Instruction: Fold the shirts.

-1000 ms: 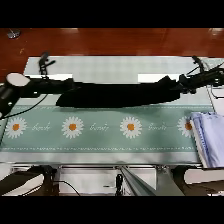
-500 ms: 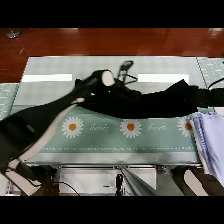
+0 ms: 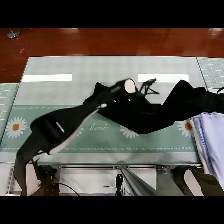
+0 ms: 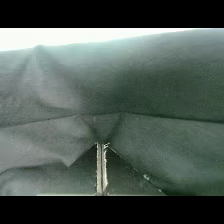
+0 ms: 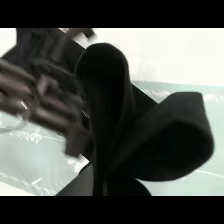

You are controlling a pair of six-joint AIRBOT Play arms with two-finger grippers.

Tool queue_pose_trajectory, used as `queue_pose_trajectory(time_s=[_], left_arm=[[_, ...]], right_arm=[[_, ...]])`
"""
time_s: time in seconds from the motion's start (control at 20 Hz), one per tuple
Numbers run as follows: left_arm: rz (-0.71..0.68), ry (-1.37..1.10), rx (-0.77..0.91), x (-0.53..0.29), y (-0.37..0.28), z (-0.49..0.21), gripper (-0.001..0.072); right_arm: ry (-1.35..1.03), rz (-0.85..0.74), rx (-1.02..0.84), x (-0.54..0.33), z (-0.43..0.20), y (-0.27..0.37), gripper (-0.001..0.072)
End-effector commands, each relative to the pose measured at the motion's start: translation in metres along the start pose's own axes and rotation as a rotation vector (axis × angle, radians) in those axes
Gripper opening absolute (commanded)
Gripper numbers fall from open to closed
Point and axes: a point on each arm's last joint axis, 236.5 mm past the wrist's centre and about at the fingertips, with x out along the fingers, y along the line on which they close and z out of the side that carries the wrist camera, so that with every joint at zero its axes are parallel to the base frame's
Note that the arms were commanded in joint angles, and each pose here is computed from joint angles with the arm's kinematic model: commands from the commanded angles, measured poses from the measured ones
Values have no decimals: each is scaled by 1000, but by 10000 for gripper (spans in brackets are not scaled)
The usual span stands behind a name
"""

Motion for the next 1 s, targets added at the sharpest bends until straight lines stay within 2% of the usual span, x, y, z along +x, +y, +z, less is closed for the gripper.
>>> queue_pose_trajectory(time_s=[0.0, 0.15, 0.25, 0.45, 0.6, 0.75, 0.95], left_arm=[[-26, -118, -24, -95, 19, 48, 25], [139, -202, -54, -229, 78, 56, 25], [262, -270, -50, -313, 93, 42, 24], [382, -472, 93, -446, 39, -3, 25], [543, -658, 149, -525, 5, -45, 25], [648, -796, 156, -564, -20, -93, 25], [659, -831, 113, -530, -12, -145, 25]], right_arm=[[-55, 76, 9, 0, 14, 17, 30], [-7, 204, -49, 17, 19, 58, 30], [11, 270, -139, 38, 30, 96, 30], [99, 341, -221, 103, 45, 155, 30], [213, 367, -219, 166, 41, 179, 30], [302, 380, -224, 218, 27, 198, 31], [316, 389, -226, 271, 20, 222, 31]])
